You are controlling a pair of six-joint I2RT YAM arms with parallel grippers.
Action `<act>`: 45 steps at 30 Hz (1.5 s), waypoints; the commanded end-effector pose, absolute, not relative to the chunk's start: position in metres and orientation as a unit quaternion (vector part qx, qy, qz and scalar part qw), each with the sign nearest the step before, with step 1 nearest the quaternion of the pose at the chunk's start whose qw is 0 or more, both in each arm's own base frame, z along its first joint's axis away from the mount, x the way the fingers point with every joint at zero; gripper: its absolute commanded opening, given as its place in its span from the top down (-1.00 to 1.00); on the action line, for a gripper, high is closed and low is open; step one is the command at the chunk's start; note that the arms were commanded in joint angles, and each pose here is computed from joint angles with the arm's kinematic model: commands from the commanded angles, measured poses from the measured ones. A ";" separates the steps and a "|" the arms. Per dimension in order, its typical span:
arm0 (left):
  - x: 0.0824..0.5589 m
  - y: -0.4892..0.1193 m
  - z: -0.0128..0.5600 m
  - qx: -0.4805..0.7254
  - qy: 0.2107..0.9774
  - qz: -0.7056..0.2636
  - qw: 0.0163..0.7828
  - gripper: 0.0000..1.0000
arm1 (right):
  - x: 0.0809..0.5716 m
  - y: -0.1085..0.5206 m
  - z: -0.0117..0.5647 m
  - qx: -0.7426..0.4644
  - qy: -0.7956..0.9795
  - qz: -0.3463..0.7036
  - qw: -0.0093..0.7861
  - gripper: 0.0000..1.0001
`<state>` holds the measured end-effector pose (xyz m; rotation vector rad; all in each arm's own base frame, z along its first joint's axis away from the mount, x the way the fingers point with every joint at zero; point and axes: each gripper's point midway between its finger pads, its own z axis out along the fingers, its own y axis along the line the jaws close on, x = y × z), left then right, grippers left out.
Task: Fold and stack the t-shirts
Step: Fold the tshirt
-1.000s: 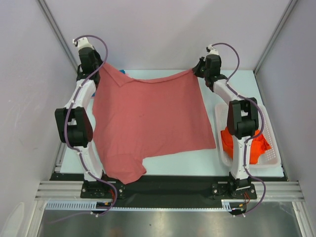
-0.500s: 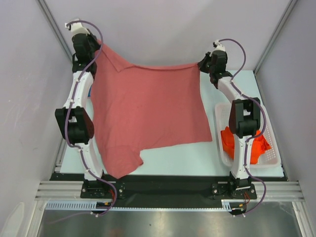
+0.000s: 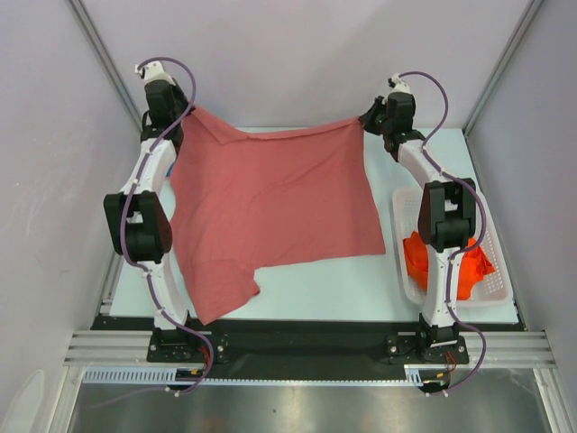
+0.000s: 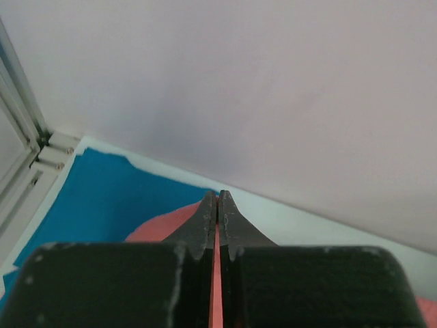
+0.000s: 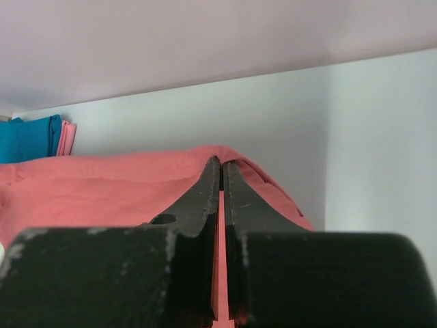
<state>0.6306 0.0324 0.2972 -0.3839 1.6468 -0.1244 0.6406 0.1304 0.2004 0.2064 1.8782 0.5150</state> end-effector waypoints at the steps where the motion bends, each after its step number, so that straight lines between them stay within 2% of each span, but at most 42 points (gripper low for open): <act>1: 0.605 0.025 0.355 -0.170 0.697 -0.072 0.693 0.99 | 0.644 0.129 0.226 0.092 0.782 0.232 0.571 1.00; 16: 0.535 0.026 0.364 -0.195 0.717 -0.067 0.666 0.99 | 0.612 0.130 0.208 0.110 0.834 0.256 0.476 1.00; 26: 0.495 0.018 0.314 -0.210 0.759 -0.073 0.612 0.99 | 0.589 0.125 0.201 0.113 0.855 0.261 0.433 1.00; 34: 0.474 0.012 0.277 -0.224 0.785 -0.083 0.572 0.99 | 0.573 0.124 0.172 0.118 0.878 0.265 0.381 1.00; 45: 0.440 0.023 0.232 -0.275 0.810 -0.047 0.516 0.99 | 0.563 0.124 0.134 0.116 0.903 0.260 0.321 1.00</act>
